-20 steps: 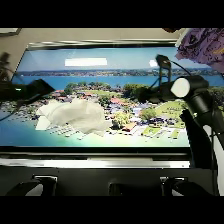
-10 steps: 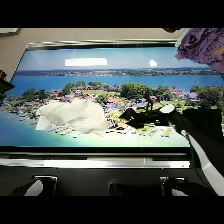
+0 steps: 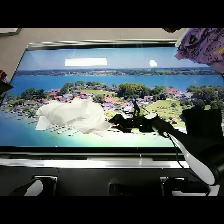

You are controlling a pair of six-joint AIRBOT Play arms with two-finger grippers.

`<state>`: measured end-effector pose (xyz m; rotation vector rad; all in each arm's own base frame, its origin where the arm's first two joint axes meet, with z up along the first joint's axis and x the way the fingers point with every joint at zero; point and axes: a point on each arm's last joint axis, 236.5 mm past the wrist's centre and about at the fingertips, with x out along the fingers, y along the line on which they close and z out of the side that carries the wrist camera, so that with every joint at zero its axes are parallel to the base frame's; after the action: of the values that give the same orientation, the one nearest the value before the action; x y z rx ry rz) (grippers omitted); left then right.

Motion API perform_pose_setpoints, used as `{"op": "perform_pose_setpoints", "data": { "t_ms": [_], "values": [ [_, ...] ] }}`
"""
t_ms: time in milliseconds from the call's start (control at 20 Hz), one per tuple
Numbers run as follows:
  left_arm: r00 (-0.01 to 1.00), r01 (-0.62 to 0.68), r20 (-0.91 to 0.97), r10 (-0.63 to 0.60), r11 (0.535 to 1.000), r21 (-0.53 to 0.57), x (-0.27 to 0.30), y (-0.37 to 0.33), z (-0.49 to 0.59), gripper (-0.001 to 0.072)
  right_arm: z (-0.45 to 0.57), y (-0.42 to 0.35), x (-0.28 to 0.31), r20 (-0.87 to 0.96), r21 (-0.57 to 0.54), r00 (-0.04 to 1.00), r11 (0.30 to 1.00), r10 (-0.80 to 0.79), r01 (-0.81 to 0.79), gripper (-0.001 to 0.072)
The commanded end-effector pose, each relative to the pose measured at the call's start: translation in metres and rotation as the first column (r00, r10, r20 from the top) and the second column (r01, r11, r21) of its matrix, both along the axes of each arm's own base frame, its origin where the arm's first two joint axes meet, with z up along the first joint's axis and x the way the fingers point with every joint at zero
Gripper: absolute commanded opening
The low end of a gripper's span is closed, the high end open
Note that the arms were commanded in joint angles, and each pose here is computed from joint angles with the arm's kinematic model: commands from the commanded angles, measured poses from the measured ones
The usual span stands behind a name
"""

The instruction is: Fold the clothes and pants, and hang the long-sleeved shirts on hangers.

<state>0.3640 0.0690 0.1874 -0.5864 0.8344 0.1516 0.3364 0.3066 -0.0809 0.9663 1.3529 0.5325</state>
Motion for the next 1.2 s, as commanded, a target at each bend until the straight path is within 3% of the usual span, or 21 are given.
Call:
{"op": "perform_pose_setpoints", "data": {
  "t_ms": [0, 150, 350, 500, 950, 1150],
  "values": [
    [1.0, -0.001, -0.007, 0.001, 1.0, -0.003, 0.0, 0.001, -0.003, 0.072, -0.007, 0.0, 0.012, 0.01, 0.003, 0.999, 0.999, -0.053, 0.053, 0.0527],
    [1.0, -0.001, -0.017, 0.0, 1.0, -0.008, 0.001, 0.001, -0.006, 0.072, -0.009, 0.004, 0.014, -0.009, 0.025, 0.997, 0.996, -0.08, 0.08, 0.0505],
    [1.0, 0.002, -0.031, -0.003, 1.0, -0.013, 0.001, 0.001, -0.01, 0.072, -0.021, 0.022, -0.001, 0.004, -0.02, 0.999, 0.999, -0.043, 0.043, 0.0354],
    [0.995, 0.007, -0.101, -0.011, 0.999, -0.039, -0.01, 0.0, -0.022, 0.072, -0.024, 0.021, 0.004, 0.045, -0.052, 0.998, 0.997, -0.046, 0.048, 0.0033],
    [0.951, -0.196, -0.274, 0.144, 0.965, -0.174, -0.063, 0.064, -0.165, 0.072, 0.021, 0.023, 0.006, 0.12, -0.021, 0.992, 0.999, -0.032, 0.035, 0.0029],
    [0.919, -0.21, -0.377, 0.118, 0.954, -0.215, -0.08, 0.072, -0.231, 0.0719, 0.032, 0.02, -0.007, 0.122, -0.051, 0.992, 0.999, 0.018, -0.012, 0.0029]
  ]
}}
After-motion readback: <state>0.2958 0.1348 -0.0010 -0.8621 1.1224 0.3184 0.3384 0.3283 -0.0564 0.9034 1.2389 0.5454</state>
